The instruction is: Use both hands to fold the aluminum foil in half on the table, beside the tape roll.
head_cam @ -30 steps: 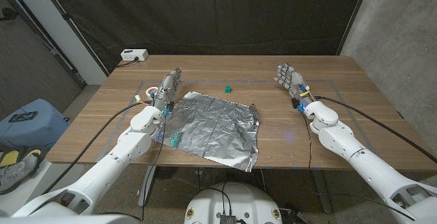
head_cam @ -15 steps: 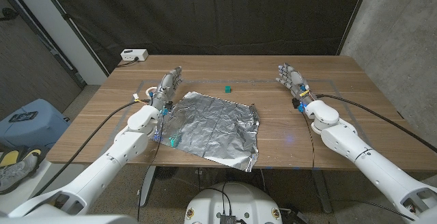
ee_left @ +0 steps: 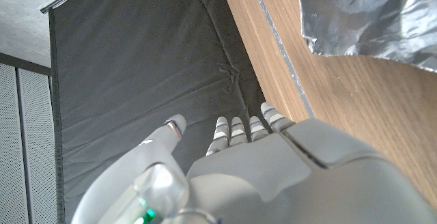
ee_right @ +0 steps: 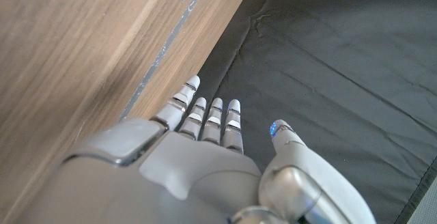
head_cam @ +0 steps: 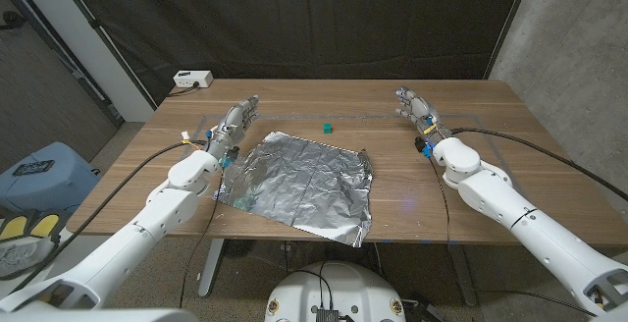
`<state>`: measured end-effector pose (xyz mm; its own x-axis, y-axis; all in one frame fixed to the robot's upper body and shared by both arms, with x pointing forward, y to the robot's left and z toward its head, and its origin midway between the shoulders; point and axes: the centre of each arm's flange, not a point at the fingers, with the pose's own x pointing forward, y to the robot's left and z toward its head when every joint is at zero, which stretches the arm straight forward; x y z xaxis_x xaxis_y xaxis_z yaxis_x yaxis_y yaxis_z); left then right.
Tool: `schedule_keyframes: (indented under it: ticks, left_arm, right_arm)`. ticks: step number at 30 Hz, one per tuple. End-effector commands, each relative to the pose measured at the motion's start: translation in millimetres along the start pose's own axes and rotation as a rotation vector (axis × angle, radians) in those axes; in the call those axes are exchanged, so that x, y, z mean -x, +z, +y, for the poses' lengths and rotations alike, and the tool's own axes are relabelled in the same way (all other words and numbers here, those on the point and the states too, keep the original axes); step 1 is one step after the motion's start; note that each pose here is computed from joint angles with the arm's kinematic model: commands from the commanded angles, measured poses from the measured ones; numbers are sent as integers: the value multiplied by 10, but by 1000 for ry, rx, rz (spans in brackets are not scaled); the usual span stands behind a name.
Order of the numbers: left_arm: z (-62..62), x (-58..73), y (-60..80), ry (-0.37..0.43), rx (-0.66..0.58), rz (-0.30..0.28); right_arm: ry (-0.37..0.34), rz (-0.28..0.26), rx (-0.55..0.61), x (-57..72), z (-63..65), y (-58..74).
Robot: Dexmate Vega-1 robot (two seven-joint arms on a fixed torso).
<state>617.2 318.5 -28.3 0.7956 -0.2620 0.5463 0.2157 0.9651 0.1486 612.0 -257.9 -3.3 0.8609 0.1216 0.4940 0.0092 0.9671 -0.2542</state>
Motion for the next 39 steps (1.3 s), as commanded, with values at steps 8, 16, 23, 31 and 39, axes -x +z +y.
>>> schedule_keyframes:
  ticks: [8, 16, 23, 31, 39]
  left_arm:
    - [91, 43, 181, -54, -92, -8]
    - [92, 29, 330, -113, -188, 4]
    - [90, 78, 362, -191, -274, 39]
    - [136, 153, 433, -228, -426, 71]
    - [182, 242, 479, -245, -579, 50]
  right_arm:
    - [-45, 82, 207, 63, 135, 311]
    - [-66, 111, 272, 73, 129, 440]
    - [-78, 128, 319, 81, 161, 559]
    - [-83, 139, 333, 100, 197, 569]
    - [-95, 152, 330, 132, 222, 556]
